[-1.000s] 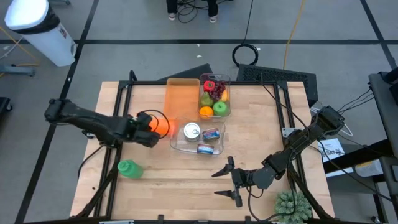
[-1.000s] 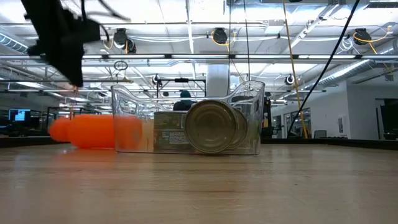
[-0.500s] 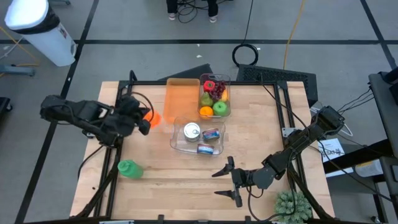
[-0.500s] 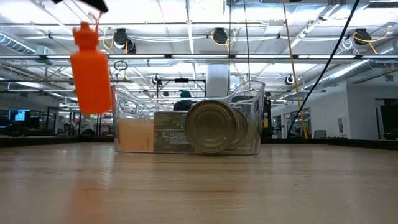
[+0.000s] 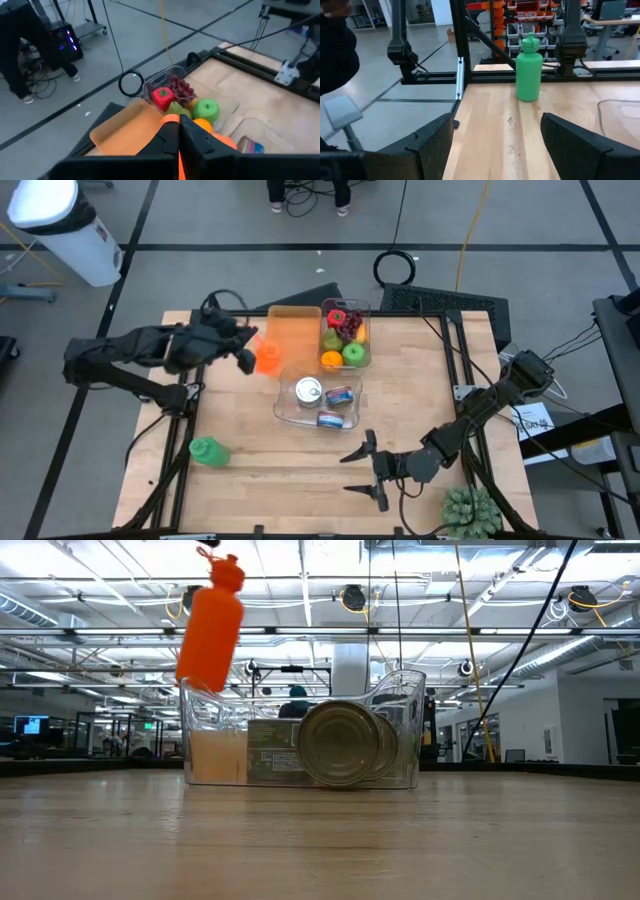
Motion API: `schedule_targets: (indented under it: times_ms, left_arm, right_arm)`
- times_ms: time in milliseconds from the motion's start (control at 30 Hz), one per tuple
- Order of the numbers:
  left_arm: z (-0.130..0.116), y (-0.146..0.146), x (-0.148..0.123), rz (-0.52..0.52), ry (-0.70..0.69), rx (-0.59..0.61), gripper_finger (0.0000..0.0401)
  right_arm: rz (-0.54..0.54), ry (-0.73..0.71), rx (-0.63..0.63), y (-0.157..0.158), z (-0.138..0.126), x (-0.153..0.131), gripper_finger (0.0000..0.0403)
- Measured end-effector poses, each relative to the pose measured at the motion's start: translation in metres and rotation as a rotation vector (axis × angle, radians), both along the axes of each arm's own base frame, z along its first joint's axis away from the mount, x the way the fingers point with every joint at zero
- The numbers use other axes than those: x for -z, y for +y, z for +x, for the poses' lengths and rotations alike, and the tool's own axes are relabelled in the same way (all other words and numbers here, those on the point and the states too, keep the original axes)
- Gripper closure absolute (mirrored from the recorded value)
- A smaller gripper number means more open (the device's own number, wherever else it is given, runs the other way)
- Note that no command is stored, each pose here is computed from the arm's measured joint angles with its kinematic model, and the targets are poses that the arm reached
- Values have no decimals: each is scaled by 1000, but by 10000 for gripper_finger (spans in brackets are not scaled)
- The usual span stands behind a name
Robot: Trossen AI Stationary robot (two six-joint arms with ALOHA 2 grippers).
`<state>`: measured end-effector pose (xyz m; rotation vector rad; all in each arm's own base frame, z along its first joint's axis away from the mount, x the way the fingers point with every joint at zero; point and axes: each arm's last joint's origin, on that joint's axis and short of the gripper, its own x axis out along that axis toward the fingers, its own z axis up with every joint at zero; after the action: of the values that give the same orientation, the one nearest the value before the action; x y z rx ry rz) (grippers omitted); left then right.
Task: Pick & Place Food Item
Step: Put the orange water bottle into the orange bin
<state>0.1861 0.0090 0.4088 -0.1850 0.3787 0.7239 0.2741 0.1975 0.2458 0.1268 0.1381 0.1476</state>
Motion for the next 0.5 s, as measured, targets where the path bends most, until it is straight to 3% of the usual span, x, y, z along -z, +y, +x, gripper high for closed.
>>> schedule_targets:
  times_ms: [200,333,500]
  left_arm:
    - [28,38,7,7,50,11,401]
    - [47,77,21,-19,95,22,401]
    - [61,130,35,-65,56,80,401]
  right_arm:
    - [-40,-2,40,-13,9,0,122]
    - [-66,9,75,-24,15,2,122]
    - [-137,1,103,-36,20,-1,122]
